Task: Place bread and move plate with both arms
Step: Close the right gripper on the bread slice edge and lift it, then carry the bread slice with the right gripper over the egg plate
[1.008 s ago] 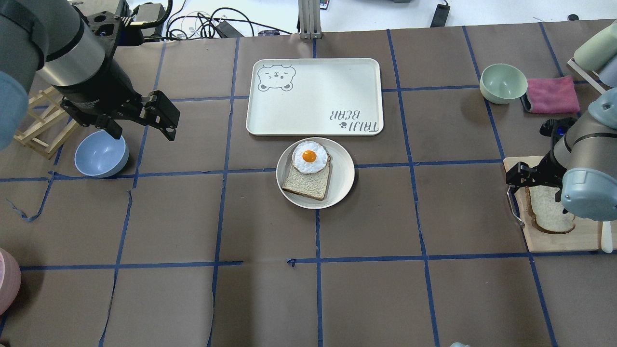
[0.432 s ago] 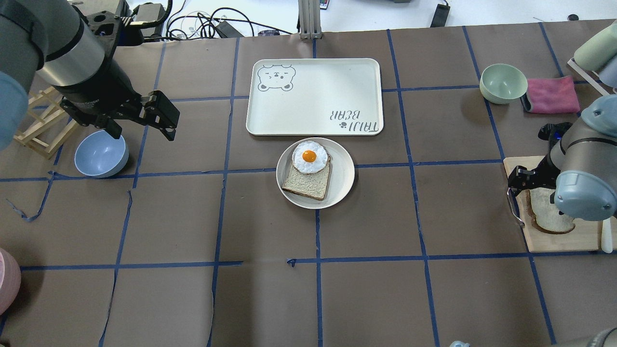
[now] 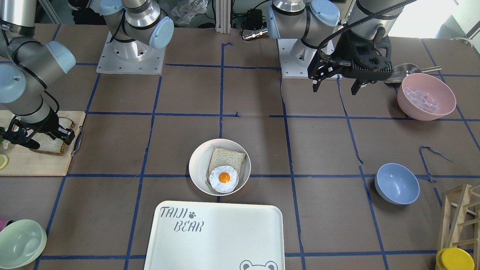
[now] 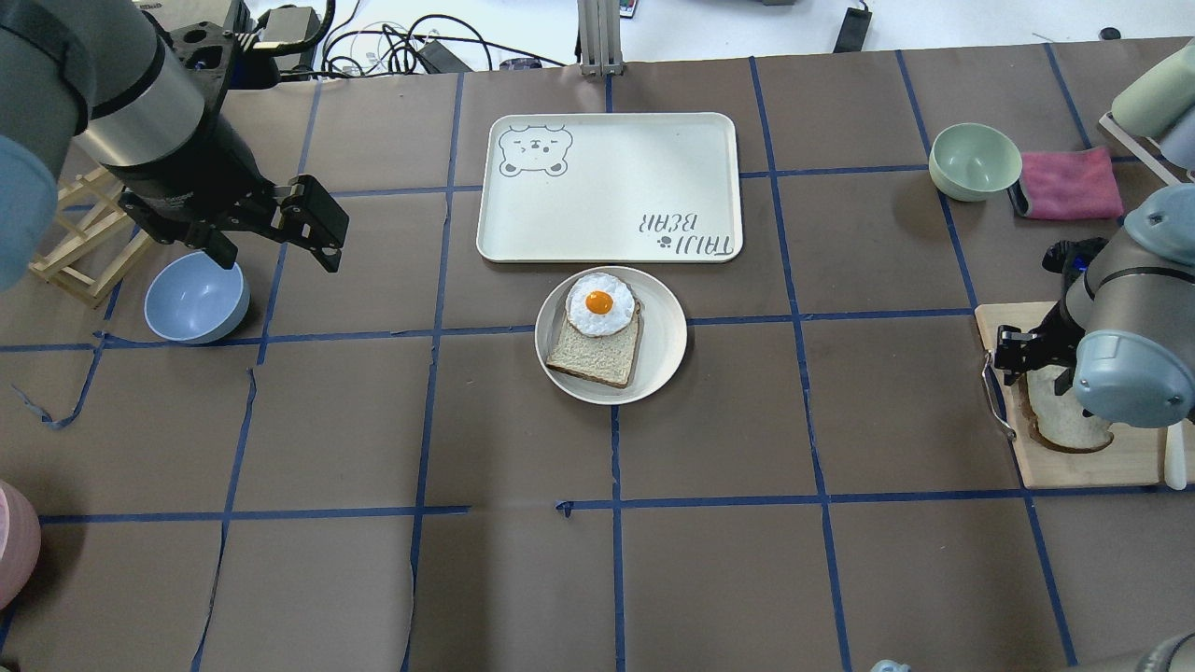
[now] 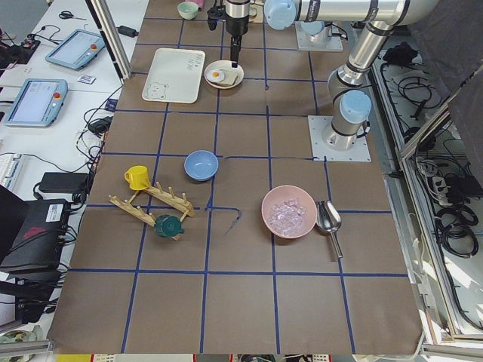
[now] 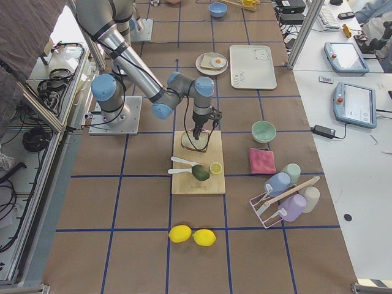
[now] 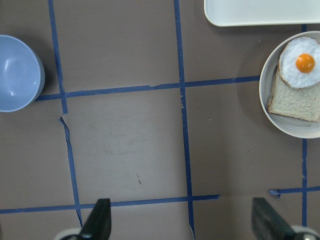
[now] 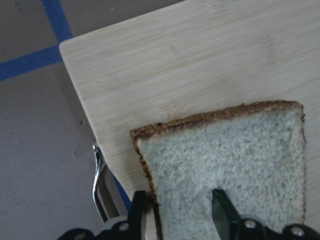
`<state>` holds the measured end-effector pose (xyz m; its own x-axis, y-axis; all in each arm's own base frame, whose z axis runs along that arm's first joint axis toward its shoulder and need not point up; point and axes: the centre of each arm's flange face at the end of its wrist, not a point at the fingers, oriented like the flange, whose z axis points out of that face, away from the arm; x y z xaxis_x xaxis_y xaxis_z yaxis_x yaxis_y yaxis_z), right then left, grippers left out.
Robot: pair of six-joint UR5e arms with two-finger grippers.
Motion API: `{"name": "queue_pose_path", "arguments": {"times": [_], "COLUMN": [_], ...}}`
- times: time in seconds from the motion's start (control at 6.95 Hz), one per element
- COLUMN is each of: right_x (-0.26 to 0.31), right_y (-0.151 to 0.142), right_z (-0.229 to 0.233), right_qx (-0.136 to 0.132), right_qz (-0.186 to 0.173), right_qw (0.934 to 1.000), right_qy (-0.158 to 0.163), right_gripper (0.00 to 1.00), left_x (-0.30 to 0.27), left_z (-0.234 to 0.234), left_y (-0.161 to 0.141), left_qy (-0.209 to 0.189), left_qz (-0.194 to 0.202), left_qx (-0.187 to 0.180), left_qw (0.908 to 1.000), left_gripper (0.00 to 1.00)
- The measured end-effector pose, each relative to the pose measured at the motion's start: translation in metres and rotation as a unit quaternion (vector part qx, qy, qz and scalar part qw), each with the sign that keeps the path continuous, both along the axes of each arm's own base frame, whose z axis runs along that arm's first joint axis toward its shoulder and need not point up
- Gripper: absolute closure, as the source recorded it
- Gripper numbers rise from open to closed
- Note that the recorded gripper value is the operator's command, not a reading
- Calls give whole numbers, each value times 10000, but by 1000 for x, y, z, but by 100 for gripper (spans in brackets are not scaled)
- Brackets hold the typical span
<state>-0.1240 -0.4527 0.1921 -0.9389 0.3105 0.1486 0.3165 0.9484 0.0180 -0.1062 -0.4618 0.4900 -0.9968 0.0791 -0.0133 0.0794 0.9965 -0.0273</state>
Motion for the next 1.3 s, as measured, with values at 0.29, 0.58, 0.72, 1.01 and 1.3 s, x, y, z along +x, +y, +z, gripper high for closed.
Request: {"name": "queue_pose_path", "arguments": {"times": [0.29, 0.58, 0.72, 1.01, 1.3], "right_x": [0, 1, 2, 4, 10], "right_y": [1, 2, 2, 2, 3], "right_z": [-1, 0, 2, 13, 38], "right_qx": [28, 48, 67, -6, -112], "right_qz": [-31, -61, -88, -115, -155], "right_qw": [10000, 10000, 9999, 9999, 9997], "right_qy": [16, 12, 10, 74, 168], "right_gripper": [100, 100, 100, 100, 100], "left_x": [0, 0, 0, 1, 1], "left_z": [0, 0, 1, 2, 1], "left_y": [0, 1, 1, 1, 1], "left_qy": [0, -1, -2, -4, -9], "left_qz": [-3, -23, -66, -100, -103], "left_qx": [5, 10, 4, -4, 0], "left_qw": [10000, 10000, 10000, 10000, 9999], "left_gripper": [0, 0, 0, 0, 0]}}
